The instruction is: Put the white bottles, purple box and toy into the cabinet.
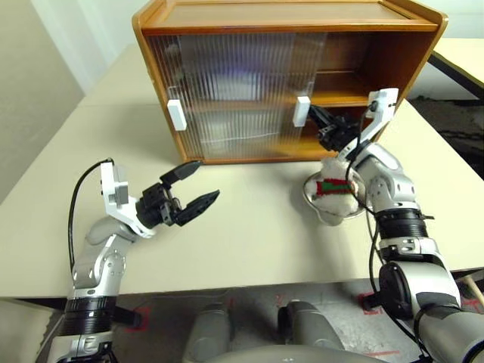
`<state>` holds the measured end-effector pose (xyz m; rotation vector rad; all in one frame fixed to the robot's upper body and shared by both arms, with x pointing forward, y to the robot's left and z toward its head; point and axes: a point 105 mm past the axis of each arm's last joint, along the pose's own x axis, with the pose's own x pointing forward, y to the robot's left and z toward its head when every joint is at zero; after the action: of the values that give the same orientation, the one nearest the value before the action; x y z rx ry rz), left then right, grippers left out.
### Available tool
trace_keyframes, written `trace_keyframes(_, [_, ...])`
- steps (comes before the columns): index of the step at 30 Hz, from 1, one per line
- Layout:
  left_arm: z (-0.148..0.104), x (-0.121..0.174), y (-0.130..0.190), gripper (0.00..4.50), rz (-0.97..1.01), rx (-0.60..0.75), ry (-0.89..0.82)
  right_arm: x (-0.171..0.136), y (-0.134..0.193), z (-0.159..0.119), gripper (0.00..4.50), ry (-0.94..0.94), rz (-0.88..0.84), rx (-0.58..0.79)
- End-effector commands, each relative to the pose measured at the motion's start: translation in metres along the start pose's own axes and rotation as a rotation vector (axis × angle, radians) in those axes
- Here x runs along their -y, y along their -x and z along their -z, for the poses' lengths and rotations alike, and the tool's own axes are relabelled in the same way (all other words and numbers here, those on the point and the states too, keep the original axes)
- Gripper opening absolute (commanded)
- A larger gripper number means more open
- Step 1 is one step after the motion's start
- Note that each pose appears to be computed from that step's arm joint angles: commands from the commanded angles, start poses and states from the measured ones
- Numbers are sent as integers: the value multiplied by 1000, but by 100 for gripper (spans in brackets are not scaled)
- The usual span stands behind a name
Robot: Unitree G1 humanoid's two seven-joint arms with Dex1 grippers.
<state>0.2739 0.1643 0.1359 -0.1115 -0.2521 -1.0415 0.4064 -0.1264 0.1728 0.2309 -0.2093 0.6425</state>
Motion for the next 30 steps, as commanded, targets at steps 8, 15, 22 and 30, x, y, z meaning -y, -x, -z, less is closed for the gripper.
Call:
trace_keyframes(8, [4,0,-1,450,-17,-9,-4,-20,-13,3,3,-22,-71,2])
trace_keyframes(15, [6,-1,-3,450,-18,-3,-8,16,19,-1,108,30,-8,-107])
trace_keyframes(22, [6,-6,-6,450,-14,6,-26,45,71,-28,363,34,-9,-322])
trace_keyframes(30, [9,-8,-10,450,8,10,-28,14,134,-17,448,-129,3,-813])
